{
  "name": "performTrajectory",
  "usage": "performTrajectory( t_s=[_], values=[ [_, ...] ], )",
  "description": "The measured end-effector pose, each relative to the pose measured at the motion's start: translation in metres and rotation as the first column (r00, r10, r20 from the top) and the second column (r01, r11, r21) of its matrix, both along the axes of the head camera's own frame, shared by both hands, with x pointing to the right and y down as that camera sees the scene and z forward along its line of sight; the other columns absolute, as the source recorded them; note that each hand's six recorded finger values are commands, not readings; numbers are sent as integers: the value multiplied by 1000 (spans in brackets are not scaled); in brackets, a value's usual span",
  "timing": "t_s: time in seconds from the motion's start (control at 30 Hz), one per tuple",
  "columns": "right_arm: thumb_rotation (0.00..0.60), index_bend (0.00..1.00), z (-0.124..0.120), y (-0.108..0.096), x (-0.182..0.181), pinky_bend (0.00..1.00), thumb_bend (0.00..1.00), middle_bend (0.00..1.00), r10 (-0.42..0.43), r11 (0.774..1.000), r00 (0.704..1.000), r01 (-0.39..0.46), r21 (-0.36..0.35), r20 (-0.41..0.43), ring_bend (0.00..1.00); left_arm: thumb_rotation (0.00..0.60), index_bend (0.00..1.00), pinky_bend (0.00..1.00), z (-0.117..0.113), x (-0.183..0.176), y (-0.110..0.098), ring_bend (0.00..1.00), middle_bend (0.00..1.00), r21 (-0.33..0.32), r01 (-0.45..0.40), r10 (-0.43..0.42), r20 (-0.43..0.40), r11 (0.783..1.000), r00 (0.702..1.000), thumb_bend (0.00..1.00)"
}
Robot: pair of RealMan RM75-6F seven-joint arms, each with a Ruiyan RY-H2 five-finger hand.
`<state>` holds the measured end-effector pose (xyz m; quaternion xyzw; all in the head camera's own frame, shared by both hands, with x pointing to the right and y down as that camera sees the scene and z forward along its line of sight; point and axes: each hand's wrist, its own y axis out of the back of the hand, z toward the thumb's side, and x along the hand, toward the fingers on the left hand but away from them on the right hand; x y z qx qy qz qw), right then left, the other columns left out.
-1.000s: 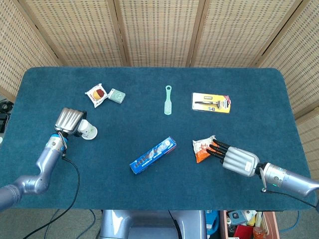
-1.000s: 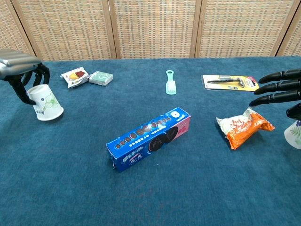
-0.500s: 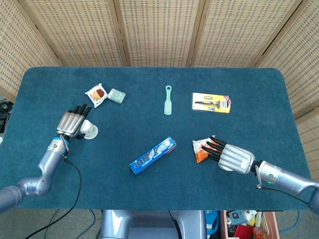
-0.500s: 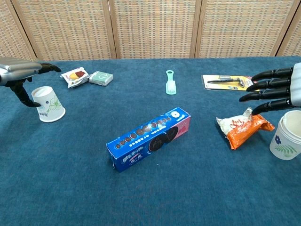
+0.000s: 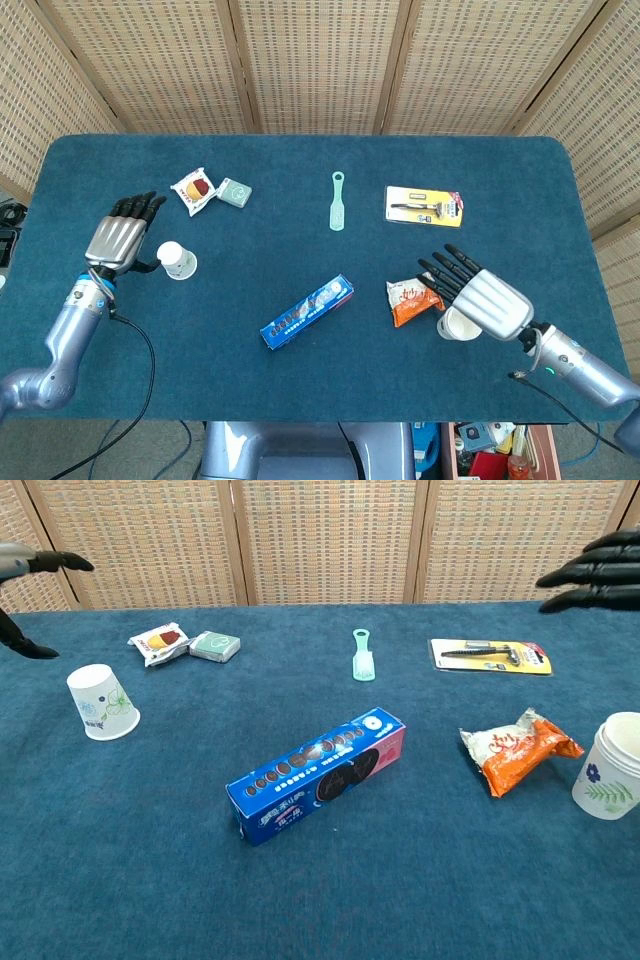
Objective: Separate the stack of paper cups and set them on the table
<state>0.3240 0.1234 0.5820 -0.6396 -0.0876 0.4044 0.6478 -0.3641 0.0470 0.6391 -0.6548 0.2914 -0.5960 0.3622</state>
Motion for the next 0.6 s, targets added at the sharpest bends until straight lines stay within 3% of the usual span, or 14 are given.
performTrajectory(
  t_s=[0.07,0.13,0.23,0.3,0.37,0.47,0.6],
  values=[
    [600,0,-10,1,14,0,0,0,128,992,990,-128,2,51,0,600,0,0,-10,-8,3,0,0,22,25,-25,-6,999,1000,178],
    [600,0,-17,5,30,0,0,0,246,969,965,-247,-2,95,0,600,0,0,-19,-17,8,0,0,53,53,-53,-12,997,999,168],
    [600,0,-24,18,62,0,0,0,450,892,877,-451,-35,167,0,600,0,0,-32,-31,21,0,0,112,102,-99,-32,988,995,165],
    [600,0,-26,31,81,0,0,0,565,822,797,-566,-63,212,0,600,0,0,-42,-43,34,0,0,152,139,-132,-55,979,990,164],
    [600,0,-24,44,93,0,0,0,646,758,723,-644,-99,244,0,600,0,0,-48,-53,49,0,0,170,177,-166,-77,969,983,164],
    [600,0,-22,59,98,0,0,0,698,708,661,-695,-127,274,0,600,0,0,-56,-66,79,0,0,162,228,-214,-102,960,972,164],
    [600,0,-25,70,98,0,0,0,719,681,622,-719,-137,308,0,600,0,0,-65,-71,105,0,0,146,258,-241,-125,955,963,164]
  ],
)
